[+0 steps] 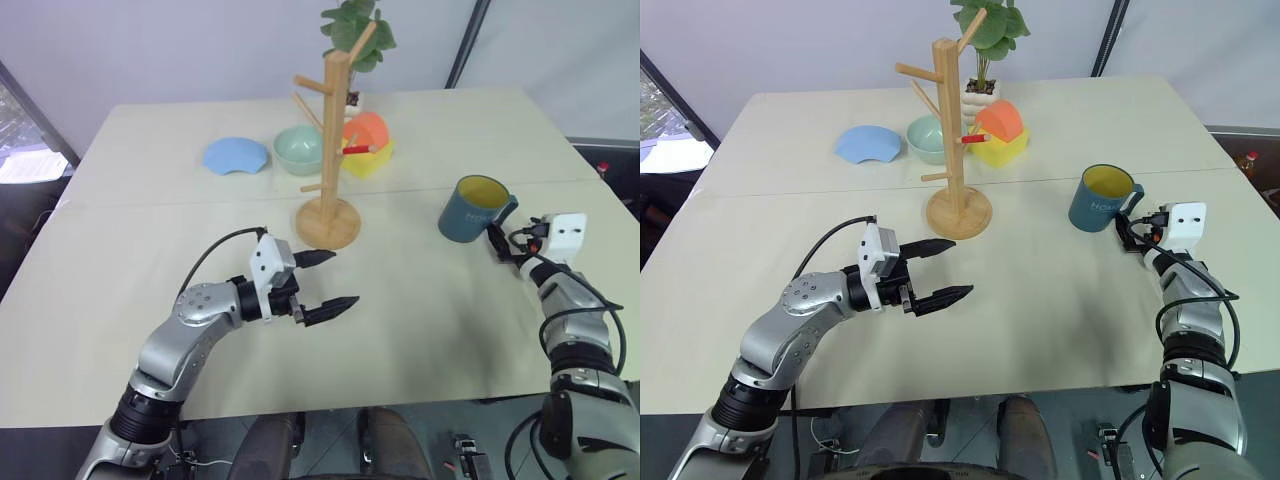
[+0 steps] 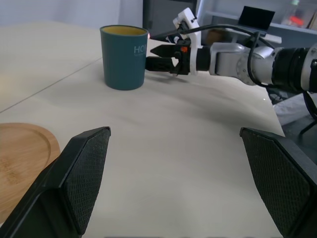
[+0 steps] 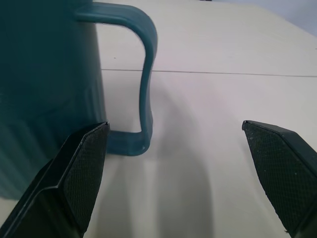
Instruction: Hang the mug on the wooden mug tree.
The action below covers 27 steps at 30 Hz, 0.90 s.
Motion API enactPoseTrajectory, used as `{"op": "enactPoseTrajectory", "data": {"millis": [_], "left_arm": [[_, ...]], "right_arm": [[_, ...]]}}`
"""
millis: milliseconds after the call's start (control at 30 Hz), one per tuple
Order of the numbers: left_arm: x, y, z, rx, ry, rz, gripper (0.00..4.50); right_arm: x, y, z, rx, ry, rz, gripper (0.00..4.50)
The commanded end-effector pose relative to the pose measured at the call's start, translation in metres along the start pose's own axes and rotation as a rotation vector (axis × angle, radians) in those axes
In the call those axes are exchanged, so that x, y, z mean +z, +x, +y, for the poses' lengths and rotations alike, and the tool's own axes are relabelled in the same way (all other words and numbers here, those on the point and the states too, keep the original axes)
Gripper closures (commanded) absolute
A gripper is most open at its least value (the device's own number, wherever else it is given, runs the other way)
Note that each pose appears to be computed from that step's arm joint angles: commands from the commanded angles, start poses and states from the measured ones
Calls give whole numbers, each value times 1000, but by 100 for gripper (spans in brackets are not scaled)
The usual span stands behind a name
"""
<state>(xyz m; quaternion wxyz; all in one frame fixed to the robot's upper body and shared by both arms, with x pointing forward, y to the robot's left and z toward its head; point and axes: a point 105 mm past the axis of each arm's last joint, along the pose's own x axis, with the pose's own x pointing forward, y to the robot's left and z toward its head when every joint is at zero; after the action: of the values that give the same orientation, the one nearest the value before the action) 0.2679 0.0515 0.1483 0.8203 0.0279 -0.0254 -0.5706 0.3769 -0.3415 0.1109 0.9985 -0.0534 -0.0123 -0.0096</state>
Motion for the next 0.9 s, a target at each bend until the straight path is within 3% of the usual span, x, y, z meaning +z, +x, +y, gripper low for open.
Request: {"op": "enactPoseTrajectory", "data": {"millis": [33, 100, 200, 367, 433, 567, 733, 900], "left_arm": [[12, -1, -2, 7, 52, -34, 0], [12, -3, -1, 17, 54, -34, 0], [12, -3, 0, 26, 57, -33, 0], [12, -4, 3, 42, 65, -35, 0], [13, -6, 5, 50, 67, -35, 0], [11, -10, 8, 65, 68, -27, 0], [8, -20, 19, 124, 79, -17, 0], [11, -39, 45, 227, 100, -26, 0]], "right_arm": [[18, 5, -6, 8, -30, -45, 5], [19, 7, -3, 29, -22, -47, 5], [21, 11, 2, 59, 1, -51, 85], [21, 13, 9, 111, 22, -47, 364], [21, 14, 12, 130, 27, -46, 444], [24, 13, 19, 171, 39, -66, 444], [58, 6, 44, 303, -120, -158, 444], [123, -36, 134, 717, -377, -337, 444]]}}
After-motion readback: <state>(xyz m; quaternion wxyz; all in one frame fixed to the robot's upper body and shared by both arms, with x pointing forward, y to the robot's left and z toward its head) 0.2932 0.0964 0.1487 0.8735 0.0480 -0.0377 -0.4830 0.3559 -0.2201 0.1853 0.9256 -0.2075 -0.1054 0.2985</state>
